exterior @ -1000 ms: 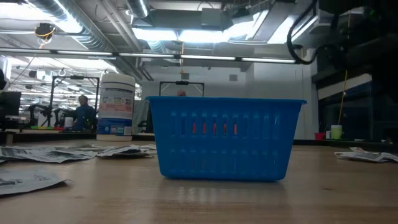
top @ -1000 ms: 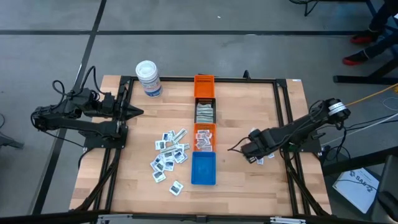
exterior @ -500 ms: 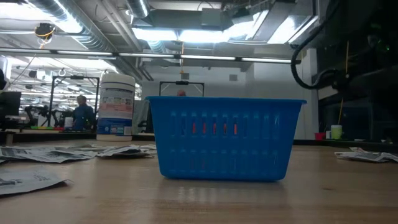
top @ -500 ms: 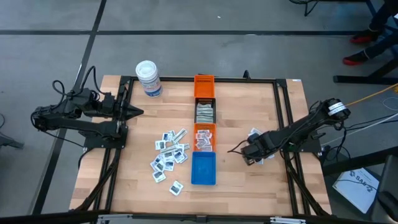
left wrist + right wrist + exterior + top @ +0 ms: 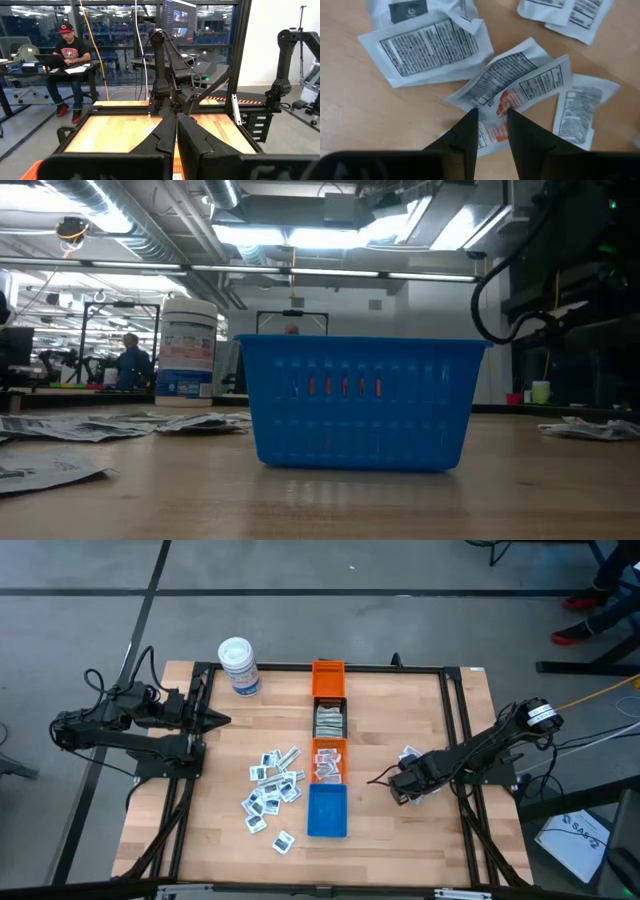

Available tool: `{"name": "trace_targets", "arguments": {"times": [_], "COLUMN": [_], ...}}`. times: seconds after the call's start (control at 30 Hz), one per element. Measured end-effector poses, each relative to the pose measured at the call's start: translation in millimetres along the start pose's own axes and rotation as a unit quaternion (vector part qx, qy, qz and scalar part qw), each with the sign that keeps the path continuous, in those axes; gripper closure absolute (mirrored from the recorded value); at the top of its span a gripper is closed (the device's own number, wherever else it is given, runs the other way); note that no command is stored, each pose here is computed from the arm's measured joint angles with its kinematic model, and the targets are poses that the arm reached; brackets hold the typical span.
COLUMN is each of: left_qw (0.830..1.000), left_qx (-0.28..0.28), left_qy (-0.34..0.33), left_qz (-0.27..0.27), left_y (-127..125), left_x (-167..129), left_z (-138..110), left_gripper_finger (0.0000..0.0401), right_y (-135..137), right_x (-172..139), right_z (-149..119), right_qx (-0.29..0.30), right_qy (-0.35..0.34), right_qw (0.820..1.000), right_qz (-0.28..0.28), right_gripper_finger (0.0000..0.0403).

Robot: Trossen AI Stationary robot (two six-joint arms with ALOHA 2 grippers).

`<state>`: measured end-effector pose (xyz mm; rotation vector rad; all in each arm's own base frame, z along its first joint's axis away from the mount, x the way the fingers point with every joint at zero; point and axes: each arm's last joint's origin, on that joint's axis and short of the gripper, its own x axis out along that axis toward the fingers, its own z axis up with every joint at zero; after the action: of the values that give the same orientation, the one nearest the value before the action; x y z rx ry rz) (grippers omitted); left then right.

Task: Pick & Place First Aid Supplies
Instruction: Put the orange ointment pack into the bottom orange bin

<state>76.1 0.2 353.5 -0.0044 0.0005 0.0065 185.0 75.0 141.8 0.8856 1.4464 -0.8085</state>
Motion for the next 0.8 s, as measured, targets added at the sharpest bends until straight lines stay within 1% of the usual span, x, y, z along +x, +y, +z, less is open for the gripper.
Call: {"name": "trace_targets", "arguments": {"times": [0.1,0.2,0.4,0.47,0.63,0.8], "left_qw": [1.0,1.0,1.0,1.0,1.0,1.0], "left_qx": [0.0,0.0,0.0,0.0,0.0,0.0], "left_qy": [0.0,0.0,0.0,0.0,0.0,0.0], "left_qz": [0.0,0.0,0.0,0.0,0.0,0.0], "left_y": [0,0,0,0,0,0], "left_x": [0,0,0,0,0,0], "left_z": [0,0,0,0,0,0], "left_gripper_finger": [0.0389,0.0391,0.0388,0.0389,0.0393,0.0393], "right_y": [0,1,1,1,3,8], "right_x": [3,3,3,3,0,-9], "right_z": [0,1,1,2,2,3], "right_qx": [-0.002,-0.013,-0.026,-0.027,-0.036,-0.045], "right_qy": [-0.005,-0.006,-0.021,-0.024,-0.031,-0.038], "right_qw": [1.0,1.0,0.999,0.999,0.999,0.998], "right_qz": [-0.002,-0.001,-0.003,-0.003,-0.009,-0.011], "right_gripper_finger": [0.0304,0.032,0.0382,0.0396,0.039,0.0399]}}
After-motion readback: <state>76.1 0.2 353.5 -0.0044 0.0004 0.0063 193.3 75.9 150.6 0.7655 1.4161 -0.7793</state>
